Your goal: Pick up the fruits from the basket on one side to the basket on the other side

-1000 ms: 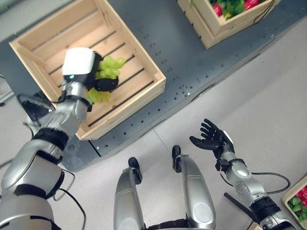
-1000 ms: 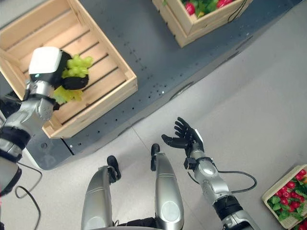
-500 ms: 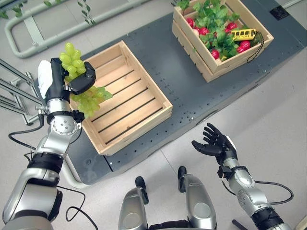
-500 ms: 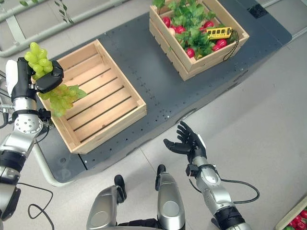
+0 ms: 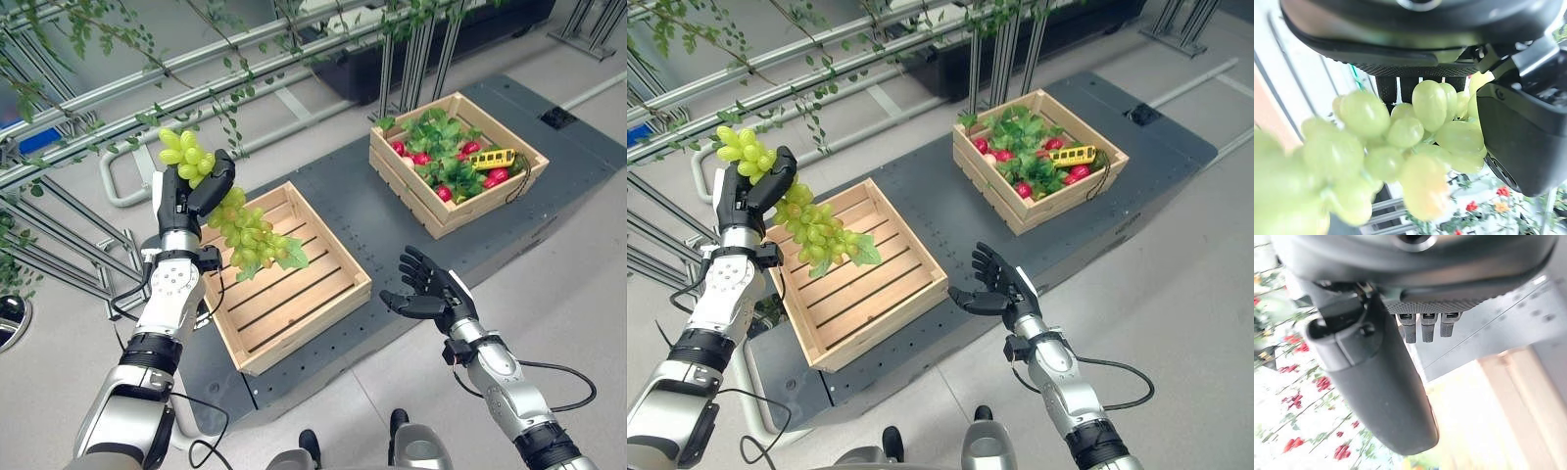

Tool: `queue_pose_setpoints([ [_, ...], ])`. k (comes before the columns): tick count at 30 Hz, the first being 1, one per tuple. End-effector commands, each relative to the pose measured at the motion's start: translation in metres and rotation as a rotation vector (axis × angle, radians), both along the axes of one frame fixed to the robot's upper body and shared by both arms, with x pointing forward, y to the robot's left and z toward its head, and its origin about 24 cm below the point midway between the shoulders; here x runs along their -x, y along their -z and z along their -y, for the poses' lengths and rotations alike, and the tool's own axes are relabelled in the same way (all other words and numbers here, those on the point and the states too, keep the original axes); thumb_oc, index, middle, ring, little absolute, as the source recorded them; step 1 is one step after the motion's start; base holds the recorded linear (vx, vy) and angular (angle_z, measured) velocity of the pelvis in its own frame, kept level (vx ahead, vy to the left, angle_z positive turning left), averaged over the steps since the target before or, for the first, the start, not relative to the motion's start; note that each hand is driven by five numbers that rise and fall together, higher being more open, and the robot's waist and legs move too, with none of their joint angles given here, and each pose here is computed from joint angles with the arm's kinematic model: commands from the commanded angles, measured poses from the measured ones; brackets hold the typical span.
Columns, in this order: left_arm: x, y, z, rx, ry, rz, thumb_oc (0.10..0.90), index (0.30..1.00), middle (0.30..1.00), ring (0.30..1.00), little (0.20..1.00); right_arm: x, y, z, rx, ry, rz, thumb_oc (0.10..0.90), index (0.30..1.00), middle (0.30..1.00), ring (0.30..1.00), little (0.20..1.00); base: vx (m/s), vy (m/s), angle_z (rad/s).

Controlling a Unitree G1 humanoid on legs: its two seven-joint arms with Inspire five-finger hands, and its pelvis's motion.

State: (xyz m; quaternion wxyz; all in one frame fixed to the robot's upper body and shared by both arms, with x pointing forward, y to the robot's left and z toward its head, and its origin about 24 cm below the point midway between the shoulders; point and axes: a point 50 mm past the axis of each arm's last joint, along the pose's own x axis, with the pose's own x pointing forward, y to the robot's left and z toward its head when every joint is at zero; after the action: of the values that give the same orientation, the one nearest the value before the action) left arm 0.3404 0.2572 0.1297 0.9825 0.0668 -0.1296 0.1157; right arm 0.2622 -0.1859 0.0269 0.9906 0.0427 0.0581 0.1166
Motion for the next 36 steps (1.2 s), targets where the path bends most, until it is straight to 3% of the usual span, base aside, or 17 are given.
queue_pose_setpoints([
  [1, 0.001, -0.050, 0.002, -0.017, 0.095, 0.218, 0.400, 0.300, 0.300, 0.300, 0.300, -0.011, -0.036, -0.032, -0.104, -0.178, 0.174, 0.800, 0.900, 0.900, 0.900, 0.900, -0.02, -0.091, 0.07],
  [8, -0.009, -0.055, 0.033, -0.049, 0.289, 0.187, 0.400, 0.300, 0.300, 0.300, 0.300, -0.024, -0.058, -0.053, -0.141, -0.361, 0.175, 0.800, 0.900, 0.900, 0.900, 0.900, -0.04, -0.095, 0.07],
  [18, -0.010, -0.069, 0.077, -0.075, 0.496, 0.224, 0.400, 0.300, 0.300, 0.300, 0.300, -0.041, -0.080, -0.079, -0.155, -0.478, 0.167, 0.800, 0.900, 0.900, 0.900, 0.900, -0.01, -0.064, 0.05],
  [36, -0.004, -0.072, 0.141, -0.069, 0.767, 0.201, 0.400, 0.300, 0.300, 0.300, 0.300, -0.046, -0.084, -0.115, -0.288, -0.524, 0.108, 0.800, 0.900, 0.900, 0.900, 0.900, 0.00, -0.006, 0.00],
])
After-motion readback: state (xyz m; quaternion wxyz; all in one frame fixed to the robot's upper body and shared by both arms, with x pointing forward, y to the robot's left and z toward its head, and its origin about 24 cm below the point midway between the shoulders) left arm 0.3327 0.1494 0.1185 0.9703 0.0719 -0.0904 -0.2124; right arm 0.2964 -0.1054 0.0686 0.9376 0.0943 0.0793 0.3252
